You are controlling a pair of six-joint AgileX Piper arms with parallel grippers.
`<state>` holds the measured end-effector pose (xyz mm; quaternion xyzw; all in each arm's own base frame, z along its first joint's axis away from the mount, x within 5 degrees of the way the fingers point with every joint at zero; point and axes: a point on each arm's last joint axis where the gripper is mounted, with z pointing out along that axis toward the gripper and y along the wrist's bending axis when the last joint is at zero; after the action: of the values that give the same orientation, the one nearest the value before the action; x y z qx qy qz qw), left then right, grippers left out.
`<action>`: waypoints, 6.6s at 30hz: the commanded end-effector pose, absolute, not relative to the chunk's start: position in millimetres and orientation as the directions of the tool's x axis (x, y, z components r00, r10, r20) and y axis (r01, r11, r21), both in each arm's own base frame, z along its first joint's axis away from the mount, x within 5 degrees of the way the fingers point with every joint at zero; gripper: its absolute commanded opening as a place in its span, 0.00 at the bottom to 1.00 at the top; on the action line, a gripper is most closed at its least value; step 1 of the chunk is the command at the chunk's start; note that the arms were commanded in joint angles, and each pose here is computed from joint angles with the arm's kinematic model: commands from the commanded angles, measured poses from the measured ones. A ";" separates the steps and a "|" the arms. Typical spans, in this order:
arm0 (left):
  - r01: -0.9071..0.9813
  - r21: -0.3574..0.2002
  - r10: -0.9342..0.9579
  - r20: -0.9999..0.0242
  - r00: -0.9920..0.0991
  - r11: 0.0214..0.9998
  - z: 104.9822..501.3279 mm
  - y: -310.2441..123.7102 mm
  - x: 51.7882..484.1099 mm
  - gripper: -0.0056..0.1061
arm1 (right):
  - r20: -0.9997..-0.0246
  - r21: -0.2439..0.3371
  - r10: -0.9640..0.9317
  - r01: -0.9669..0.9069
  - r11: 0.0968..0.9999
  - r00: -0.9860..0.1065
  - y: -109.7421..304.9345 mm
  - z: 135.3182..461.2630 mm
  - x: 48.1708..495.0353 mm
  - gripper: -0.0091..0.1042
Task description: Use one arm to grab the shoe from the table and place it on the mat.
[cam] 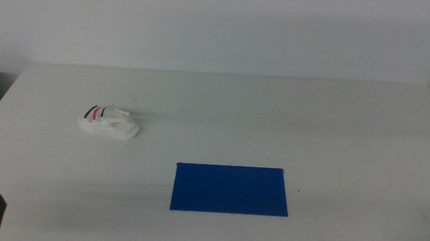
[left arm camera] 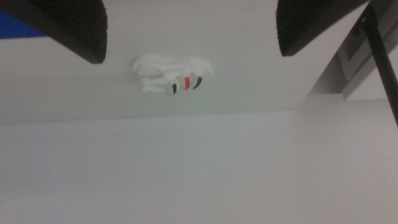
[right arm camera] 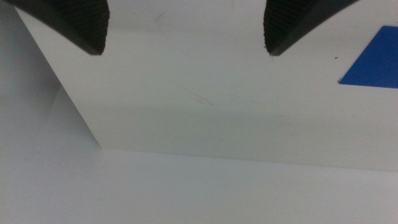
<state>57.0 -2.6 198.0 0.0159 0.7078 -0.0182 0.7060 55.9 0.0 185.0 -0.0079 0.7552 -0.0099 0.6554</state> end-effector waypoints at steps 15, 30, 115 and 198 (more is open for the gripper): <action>0.048 -0.012 -0.010 -0.999 -0.049 0.999 332.8 -5.6 112.0 0.89 | -0.998 -0.043 -0.043 0.009 0.999 -0.044 -0.5 191.7 55.1 0.65; 0.004 0.025 0.024 -0.873 -0.488 1.000 418.4 -7.8 231.4 0.89 | -0.998 -0.043 -0.043 0.009 0.999 -0.044 -0.5 191.7 55.1 0.65; -0.869 -0.302 -0.917 -0.204 -0.342 0.391 211.9 -71.5 471.6 0.87 | -0.998 -0.043 -0.043 0.009 0.999 -0.044 -0.5 191.7 55.1 0.65; -0.943 -0.276 -0.983 -0.048 -0.177 0.184 300.8 -246.3 314.1 0.04 | -0.998 -0.043 -0.043 0.009 0.999 -0.044 -0.5 191.7 55.1 0.65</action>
<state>325.2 -248.0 280.5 -0.6211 0.7696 -0.0932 0.1152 55.9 0.0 185.0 -0.0079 0.7552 -0.0098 0.6554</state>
